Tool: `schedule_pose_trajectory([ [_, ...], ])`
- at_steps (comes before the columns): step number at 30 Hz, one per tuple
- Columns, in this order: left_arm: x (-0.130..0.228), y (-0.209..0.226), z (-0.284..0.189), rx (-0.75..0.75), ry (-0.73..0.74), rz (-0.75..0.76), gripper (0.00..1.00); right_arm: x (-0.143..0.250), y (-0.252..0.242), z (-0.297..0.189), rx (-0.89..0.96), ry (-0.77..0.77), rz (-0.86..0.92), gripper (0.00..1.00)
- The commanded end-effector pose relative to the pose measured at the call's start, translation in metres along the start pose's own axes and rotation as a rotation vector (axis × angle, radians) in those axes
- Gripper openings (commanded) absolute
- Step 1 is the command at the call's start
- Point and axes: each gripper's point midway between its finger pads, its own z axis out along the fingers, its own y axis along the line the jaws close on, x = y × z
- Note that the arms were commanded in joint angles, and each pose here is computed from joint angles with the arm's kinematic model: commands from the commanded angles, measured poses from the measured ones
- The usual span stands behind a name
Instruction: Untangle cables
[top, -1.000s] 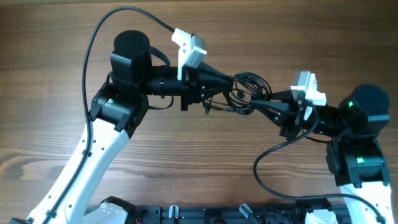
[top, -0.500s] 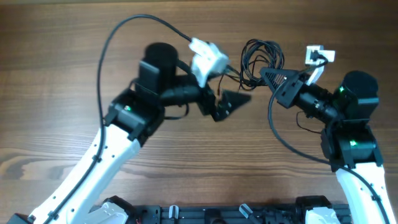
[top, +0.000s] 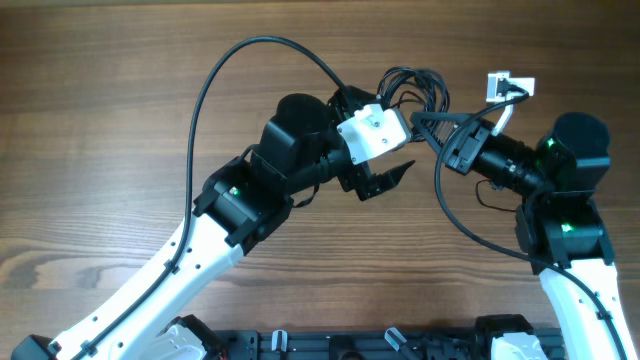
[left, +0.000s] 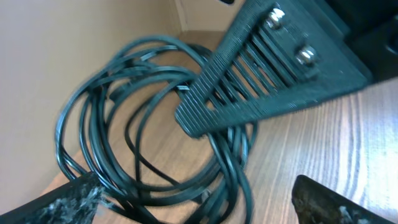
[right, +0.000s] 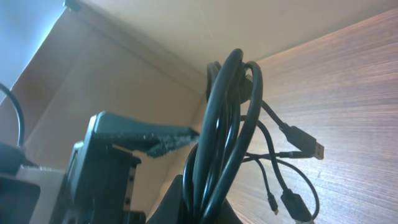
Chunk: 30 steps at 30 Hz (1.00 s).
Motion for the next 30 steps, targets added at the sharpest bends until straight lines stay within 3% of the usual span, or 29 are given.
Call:
schedule_pose_trajectory([
  [1, -0.007, 0.003, -0.004, -0.021, -0.017, 0.028, 0.84, 0.000, 0.013, -0.001, -0.043, 0.019, -0.054, 0.04],
  [2, -0.006, 0.003, -0.004, -0.021, -0.015, 0.028, 0.71, 0.000, 0.013, -0.001, -0.043, 0.019, -0.054, 0.04],
  [3, -0.006, 0.002, -0.004, -0.016, -0.016, 0.027, 0.47, 0.000, 0.013, -0.001, -0.045, 0.021, -0.054, 0.04],
  [11, -0.009, -0.019, -0.003, 0.082, -0.033, 0.027, 0.53, 0.012, 0.027, -0.003, -0.124, 0.092, -0.062, 0.04],
  [13, -0.008, -0.025, -0.002, 0.096, -0.025, 0.028, 0.42, 0.014, 0.028, -0.003, -0.135, 0.103, -0.062, 0.04],
  [15, -0.007, -0.027, -0.002, 0.103, -0.020, 0.028, 0.20, 0.015, 0.032, -0.004, -0.154, 0.111, -0.082, 0.04],
  [16, -0.007, -0.027, -0.002, 0.103, -0.021, 0.027, 0.04, 0.017, 0.034, -0.004, -0.168, 0.119, -0.089, 0.04],
  [24, -0.008, -0.027, -0.002, 0.102, -0.021, -0.020, 0.04, 0.015, 0.034, -0.004, -0.165, 0.111, -0.120, 0.05],
  [28, -0.005, -0.016, -0.001, 0.045, -0.004, -0.100, 0.04, 0.012, 0.027, -0.001, -0.144, 0.099, -0.110, 0.42],
  [30, -0.002, -0.009, -0.001, -0.001, 0.012, -0.125, 0.04, 0.012, 0.026, 0.000, -0.142, 0.101, -0.105, 0.42],
])
